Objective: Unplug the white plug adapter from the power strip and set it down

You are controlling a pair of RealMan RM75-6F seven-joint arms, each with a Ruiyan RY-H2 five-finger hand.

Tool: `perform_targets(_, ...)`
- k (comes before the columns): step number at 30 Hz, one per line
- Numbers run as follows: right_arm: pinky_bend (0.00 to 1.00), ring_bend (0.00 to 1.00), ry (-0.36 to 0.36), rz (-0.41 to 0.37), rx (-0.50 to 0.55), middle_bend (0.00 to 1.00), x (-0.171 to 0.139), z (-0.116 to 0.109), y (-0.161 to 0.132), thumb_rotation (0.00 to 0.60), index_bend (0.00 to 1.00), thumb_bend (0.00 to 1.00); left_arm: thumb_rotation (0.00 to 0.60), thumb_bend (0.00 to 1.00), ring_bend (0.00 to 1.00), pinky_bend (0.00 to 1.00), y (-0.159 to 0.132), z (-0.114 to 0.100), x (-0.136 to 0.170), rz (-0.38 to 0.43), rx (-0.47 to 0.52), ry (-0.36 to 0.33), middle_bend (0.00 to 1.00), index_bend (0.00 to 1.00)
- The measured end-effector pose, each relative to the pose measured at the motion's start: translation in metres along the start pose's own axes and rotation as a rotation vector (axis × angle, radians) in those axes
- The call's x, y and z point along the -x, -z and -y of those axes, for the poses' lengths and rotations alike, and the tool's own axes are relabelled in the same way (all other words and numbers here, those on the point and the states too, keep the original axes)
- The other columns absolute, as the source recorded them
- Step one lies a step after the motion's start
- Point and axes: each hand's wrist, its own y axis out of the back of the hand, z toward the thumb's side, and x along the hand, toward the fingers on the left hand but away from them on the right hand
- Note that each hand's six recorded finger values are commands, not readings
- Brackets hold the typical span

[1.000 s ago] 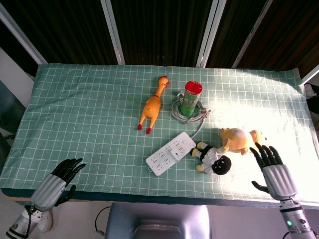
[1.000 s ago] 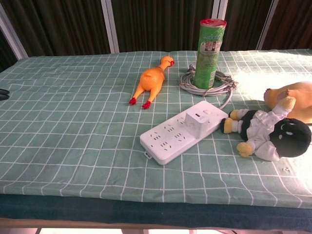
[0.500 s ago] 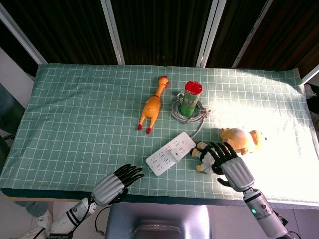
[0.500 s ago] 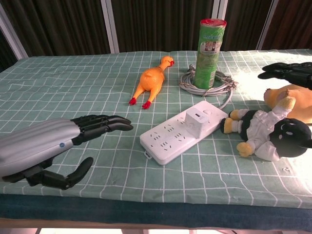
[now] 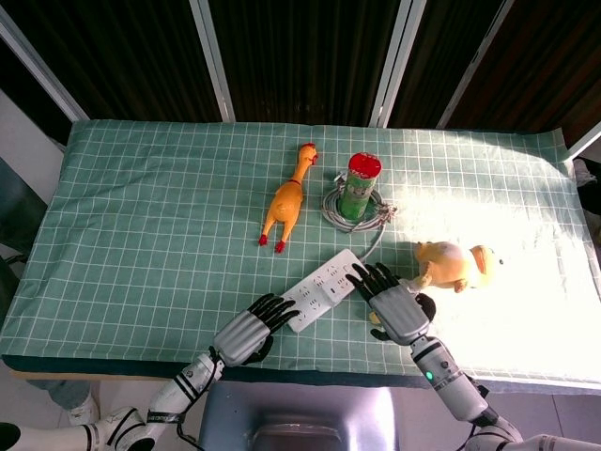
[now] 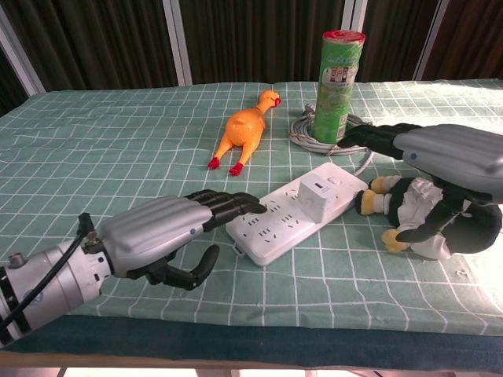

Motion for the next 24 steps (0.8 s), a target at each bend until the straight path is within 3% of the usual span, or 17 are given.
perform_targets(8, 0.0, 0.0, -0.055, -0.021, -0.013, 0.0, 0.022, 0.018, -0.022, 0.6, 0.0, 0.17, 0.536, 0.77, 0.0, 0.04, -0.015, 0.016, -0.013, 0.0, -0.037, 0.023, 0.0, 0.0)
perform_targets(14, 0.0, 0.0, -0.051, -0.043, -0.015, 0.0, 0.035, 0.02, -0.04, 0.6, 0.0, 0.17, 0.507, 0.78, 0.0, 0.04, -0.022, 0.028, -0.023, 0.0, -0.065, 0.049, 0.0, 0.0)
perform_targets(24, 0.0, 0.0, -0.062, -0.023, -0.031, 0.0, 0.048, 0.024, -0.041, 0.6, 0.0, 0.17, 0.507, 0.78, 0.0, 0.04, -0.018, 0.035, -0.039, -0.009, -0.089, 0.075, 0.0, 0.0)
